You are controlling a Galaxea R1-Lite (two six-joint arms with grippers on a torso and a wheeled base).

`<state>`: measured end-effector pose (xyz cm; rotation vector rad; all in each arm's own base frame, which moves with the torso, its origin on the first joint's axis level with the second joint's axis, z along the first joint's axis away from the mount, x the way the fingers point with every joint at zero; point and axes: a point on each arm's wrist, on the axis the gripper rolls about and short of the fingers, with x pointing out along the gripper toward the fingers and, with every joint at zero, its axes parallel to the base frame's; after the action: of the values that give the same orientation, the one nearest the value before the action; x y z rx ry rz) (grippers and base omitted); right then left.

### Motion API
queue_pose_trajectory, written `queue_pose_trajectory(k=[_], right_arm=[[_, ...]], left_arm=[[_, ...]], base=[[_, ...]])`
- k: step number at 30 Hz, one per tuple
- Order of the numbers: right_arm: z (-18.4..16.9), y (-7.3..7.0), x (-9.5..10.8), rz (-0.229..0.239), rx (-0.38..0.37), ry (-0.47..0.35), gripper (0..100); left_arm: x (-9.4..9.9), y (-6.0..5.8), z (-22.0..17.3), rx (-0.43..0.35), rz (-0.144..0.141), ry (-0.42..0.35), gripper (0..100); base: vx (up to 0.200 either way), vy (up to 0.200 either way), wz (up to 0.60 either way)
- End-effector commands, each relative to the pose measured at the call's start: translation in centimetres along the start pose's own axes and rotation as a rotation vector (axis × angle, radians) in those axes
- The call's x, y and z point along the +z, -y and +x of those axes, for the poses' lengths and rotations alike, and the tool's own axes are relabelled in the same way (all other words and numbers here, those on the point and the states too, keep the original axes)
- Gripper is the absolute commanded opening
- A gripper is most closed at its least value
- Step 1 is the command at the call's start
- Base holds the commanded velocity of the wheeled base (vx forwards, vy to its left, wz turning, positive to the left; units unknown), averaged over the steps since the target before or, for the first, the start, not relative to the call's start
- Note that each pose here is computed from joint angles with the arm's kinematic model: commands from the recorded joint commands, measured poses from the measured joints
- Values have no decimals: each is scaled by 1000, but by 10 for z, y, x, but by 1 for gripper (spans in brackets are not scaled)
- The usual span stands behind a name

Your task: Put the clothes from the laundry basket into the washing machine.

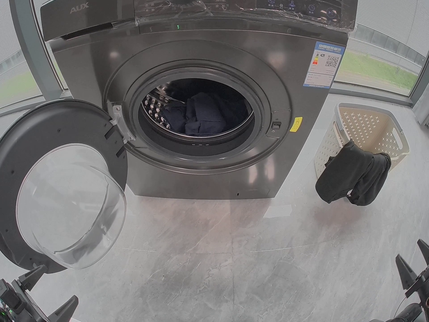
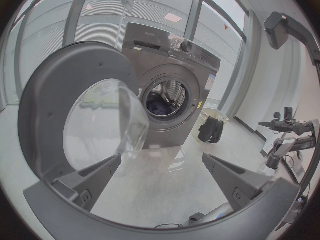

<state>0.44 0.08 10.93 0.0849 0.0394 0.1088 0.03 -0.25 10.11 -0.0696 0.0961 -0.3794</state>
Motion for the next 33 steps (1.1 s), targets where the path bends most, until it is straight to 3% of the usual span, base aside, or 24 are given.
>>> queue_pose_trajectory(k=[1, 4, 6, 8, 10, 12, 16, 20, 23, 33], right_arm=[[-21, 1, -27, 9, -27, 37, 100], [-27, -2, -28, 4, -42, 63, 100], [-27, -1, -28, -3, -74, 66, 100], [-27, 0, -28, -22, -127, 72, 100], [-27, 1, -30, -27, -175, 63, 100], [-26, 2, -31, -29, -175, 64, 100], [-26, 1, -33, -69, -137, 45, 100], [-26, 0, -34, -96, -92, 40, 100], [-26, 0, -34, -96, -92, 38, 100], [-26, 0, -34, -87, -95, 39, 100]], left_arm=[[-19, 2, -14, 131, -21, 62, 100], [-19, 1, -14, 192, -17, 64, 100], [-19, 0, -15, 293, -4, 67, 100], [-20, 0, -15, 337, 28, 58, 100], [-24, 0, -15, 378, 40, 33, 100], [-29, 4, -20, 409, 69, 77, 100], [-28, 4, -20, 387, 87, 90, 100], [-28, 4, -20, 386, 84, 89, 100], [-28, 4, -20, 385, 81, 89, 100], [-28, 4, -20, 381, 73, 91, 100]], base=[[0, 0, 0], [0, 0, 0], [0, 0, 0], [0, 0, 0], [0, -200, 0], [0, -200, 0], [0, -200, 0], [0, -50, 0], [0, 0, 0], [0, -200, 0]])
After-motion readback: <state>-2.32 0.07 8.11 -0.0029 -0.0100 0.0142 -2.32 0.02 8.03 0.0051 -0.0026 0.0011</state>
